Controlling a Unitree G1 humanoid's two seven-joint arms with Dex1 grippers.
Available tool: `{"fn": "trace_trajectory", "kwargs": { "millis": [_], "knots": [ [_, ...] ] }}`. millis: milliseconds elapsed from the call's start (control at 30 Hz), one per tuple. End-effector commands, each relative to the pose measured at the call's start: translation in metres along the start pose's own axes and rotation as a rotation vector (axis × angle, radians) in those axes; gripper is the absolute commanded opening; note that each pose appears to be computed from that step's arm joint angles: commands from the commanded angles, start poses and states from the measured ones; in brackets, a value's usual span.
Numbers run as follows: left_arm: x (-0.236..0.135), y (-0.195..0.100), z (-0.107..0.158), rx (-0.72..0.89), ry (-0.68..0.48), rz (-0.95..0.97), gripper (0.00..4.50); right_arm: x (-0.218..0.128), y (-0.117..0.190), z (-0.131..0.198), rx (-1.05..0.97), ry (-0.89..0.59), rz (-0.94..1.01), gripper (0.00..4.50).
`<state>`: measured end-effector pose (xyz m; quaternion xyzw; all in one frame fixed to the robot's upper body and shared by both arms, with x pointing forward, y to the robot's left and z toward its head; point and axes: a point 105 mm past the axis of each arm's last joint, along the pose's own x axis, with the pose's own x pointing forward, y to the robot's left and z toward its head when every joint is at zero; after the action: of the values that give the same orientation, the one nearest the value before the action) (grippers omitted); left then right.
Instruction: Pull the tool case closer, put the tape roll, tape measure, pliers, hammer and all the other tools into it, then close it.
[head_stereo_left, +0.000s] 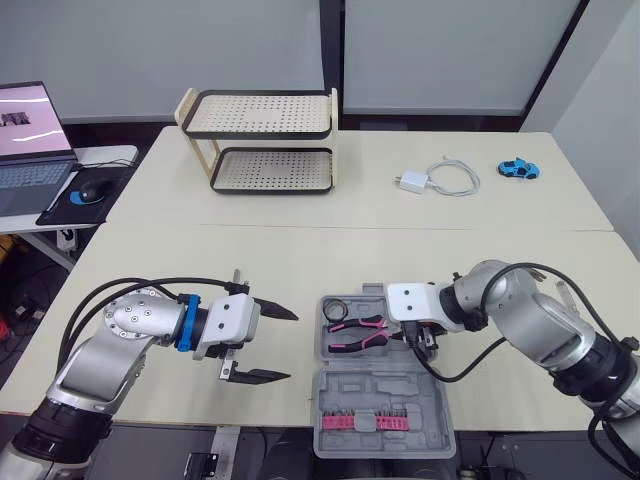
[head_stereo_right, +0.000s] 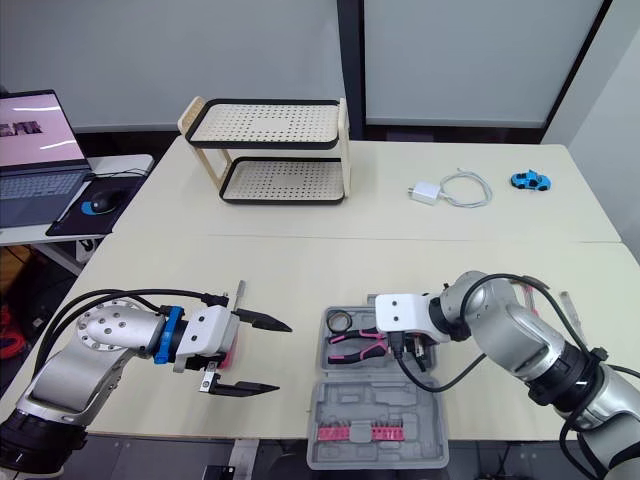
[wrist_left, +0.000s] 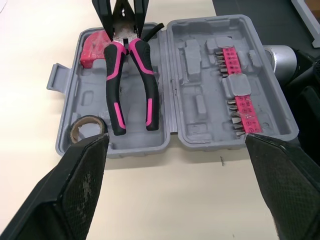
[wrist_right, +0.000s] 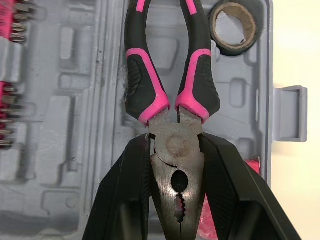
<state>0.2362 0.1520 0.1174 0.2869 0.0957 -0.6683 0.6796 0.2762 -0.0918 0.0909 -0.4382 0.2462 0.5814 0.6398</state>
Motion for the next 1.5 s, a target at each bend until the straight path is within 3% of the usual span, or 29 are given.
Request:
{"fn": "trace_trajectory", "kwargs": {
  "millis": [33, 667, 900, 1067, 1167, 1433, 1500],
  "knots": [
    [-0.002, 0.003, 0.008, 0.039, -0.007, 0.013, 4.5, 0.005, 0.001, 0.004, -0.026, -0.013, -0.005, 1.19],
    [0.006, 0.005, 0.011, 0.054, -0.006, 0.007, 4.5, 0.029, 0.013, -0.003, 0.037, -0.027, 0.048, 1.19],
    [0.008, 0.006, 0.01, 0.055, -0.004, 0.014, 4.5, 0.014, -0.001, 0.013, 0.05, -0.108, -0.006, 3.52],
    [0.008, 0.008, 0.009, 0.054, -0.006, 0.027, 4.5, -0.004, -0.007, 0.042, 0.045, -0.265, -0.055, 3.52],
    [0.009, 0.007, 0.008, 0.054, -0.007, 0.029, 4.5, -0.001, -0.009, 0.046, 0.067, -0.303, -0.087, 2.9],
    [0.009, 0.005, 0.006, 0.047, -0.005, 0.026, 4.5, 0.026, -0.008, 0.042, 0.099, -0.279, -0.102, 0.02],
    [0.009, 0.005, 0.006, 0.044, -0.003, 0.027, 4.5, 0.033, -0.006, 0.04, 0.11, -0.265, -0.097, 0.02]
  ]
}}
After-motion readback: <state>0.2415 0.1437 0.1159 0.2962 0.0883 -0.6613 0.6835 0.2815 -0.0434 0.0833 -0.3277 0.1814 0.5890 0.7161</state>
